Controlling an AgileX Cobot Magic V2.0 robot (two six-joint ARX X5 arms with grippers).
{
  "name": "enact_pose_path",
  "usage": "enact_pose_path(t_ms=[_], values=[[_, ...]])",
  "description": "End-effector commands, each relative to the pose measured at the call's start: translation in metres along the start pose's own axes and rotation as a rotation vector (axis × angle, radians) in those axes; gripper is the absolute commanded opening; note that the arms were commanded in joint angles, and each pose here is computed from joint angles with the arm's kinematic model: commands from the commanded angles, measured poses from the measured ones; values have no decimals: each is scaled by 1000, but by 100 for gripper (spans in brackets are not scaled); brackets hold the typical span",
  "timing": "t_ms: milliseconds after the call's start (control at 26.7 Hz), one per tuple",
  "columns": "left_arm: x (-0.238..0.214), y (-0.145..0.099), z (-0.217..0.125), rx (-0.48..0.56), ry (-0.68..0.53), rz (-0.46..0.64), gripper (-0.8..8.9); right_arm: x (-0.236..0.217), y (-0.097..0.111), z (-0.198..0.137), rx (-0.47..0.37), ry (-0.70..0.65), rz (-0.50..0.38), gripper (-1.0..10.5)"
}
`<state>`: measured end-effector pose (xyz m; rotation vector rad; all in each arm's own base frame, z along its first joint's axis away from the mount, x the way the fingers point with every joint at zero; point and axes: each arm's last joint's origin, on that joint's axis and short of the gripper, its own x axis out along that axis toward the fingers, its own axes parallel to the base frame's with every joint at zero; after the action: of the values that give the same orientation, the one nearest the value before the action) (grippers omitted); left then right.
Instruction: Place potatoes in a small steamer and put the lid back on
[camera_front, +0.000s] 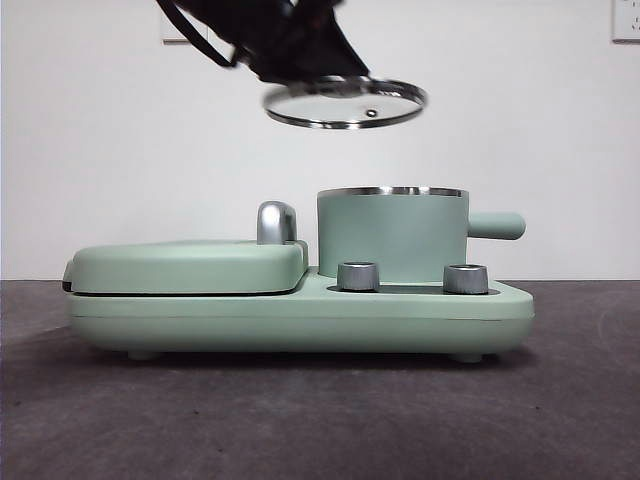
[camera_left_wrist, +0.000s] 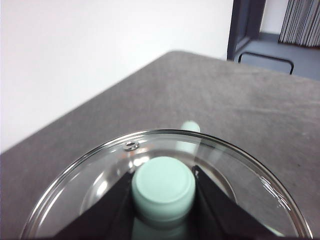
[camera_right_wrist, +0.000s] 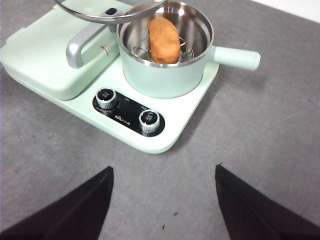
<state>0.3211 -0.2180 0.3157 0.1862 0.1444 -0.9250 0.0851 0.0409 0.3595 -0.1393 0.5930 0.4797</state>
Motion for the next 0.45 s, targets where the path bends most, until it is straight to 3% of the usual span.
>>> enact_pose_path(t_ms=[37, 450], values=[[17, -2, 3, 50, -87, -21, 13, 0, 0, -1, 30, 28, 2, 316], [53, 2, -33, 44, -74, -35, 13, 3, -1, -2, 58, 64, -35, 316]])
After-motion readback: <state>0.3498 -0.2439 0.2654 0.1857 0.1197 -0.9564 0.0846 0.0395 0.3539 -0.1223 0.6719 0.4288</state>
